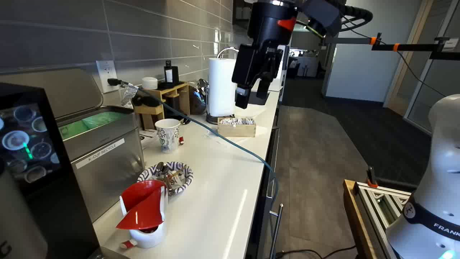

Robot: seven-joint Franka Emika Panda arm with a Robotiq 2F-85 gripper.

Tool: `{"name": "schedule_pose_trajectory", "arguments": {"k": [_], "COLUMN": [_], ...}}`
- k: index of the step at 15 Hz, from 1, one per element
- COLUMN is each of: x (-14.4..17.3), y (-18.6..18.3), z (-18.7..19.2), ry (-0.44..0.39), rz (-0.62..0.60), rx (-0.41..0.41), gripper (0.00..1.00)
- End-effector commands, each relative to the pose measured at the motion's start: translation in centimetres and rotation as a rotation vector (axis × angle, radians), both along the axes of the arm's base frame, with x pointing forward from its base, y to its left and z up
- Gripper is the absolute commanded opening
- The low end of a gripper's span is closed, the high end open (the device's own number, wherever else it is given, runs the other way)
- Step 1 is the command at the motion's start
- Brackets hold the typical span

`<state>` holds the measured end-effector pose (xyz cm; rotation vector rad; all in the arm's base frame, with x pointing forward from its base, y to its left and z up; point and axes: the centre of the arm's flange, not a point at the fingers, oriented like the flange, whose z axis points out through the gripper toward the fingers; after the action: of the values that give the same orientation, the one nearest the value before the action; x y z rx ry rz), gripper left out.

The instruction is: Move the red piece of the mug to the left.

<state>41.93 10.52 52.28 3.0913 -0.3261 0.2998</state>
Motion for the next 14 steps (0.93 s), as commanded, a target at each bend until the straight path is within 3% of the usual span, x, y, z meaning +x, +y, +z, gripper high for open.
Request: {"name": "schedule_pose_trajectory", "arguments": {"k": [1, 10, 14], "x": [0.0, 0.0, 2.8], "y": [0.0, 0.0, -2.6], "z": [0.0, 0.0, -1.1], "ry": [0.0, 0.0, -0.037], "rz": [0.0, 0.0, -0.048], "rx": [0.0, 0.0, -0.015], "gripper": [1.0, 1.0, 1.0]}}
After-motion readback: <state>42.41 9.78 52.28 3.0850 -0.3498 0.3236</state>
